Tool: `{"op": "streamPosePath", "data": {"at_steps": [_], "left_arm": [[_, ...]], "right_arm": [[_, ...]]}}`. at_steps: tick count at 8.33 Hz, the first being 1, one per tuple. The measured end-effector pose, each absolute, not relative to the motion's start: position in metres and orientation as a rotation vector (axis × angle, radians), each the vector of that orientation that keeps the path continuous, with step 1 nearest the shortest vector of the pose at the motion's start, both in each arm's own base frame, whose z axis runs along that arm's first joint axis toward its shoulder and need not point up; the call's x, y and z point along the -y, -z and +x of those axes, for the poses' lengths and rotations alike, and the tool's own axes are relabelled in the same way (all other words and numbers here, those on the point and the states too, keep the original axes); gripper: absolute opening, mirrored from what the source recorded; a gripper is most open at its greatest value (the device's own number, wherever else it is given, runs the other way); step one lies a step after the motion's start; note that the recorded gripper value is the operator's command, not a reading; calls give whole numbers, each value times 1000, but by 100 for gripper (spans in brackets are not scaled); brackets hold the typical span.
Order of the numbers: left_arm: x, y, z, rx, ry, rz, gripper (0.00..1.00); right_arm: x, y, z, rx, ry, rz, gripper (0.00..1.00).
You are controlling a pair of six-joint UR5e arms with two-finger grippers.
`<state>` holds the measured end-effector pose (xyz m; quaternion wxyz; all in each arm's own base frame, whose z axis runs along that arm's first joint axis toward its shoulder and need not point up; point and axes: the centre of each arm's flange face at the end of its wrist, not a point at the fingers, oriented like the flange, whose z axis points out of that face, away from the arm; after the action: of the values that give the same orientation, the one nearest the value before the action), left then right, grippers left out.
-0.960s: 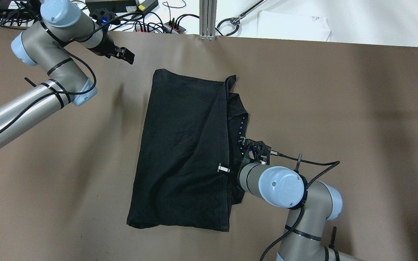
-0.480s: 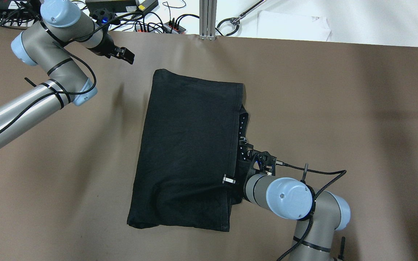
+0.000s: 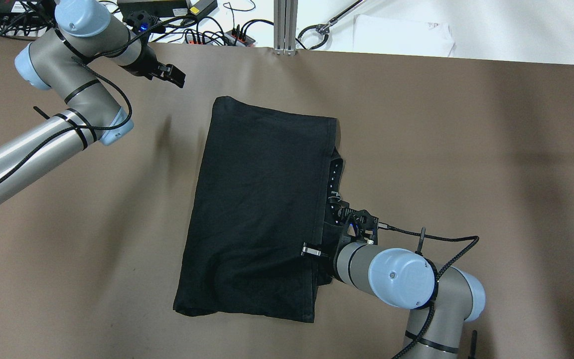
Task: Fold clothes
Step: 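Move the left gripper down to the shirt corner nearest the robot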
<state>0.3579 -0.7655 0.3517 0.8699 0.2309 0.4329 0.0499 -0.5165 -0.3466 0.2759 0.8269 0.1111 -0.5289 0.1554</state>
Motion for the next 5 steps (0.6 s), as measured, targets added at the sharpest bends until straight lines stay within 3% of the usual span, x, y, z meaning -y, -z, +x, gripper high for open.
{"op": "streamPosePath", "data": {"at_steps": [2, 5], "left_arm": [[747, -348, 350, -951, -40, 474, 100], [638, -377, 356, -1081, 92, 380, 100]], "right_arm": [[345, -261, -505, 1160, -366, 229, 92], [345, -257, -501, 1176, -459, 180, 92]]}}
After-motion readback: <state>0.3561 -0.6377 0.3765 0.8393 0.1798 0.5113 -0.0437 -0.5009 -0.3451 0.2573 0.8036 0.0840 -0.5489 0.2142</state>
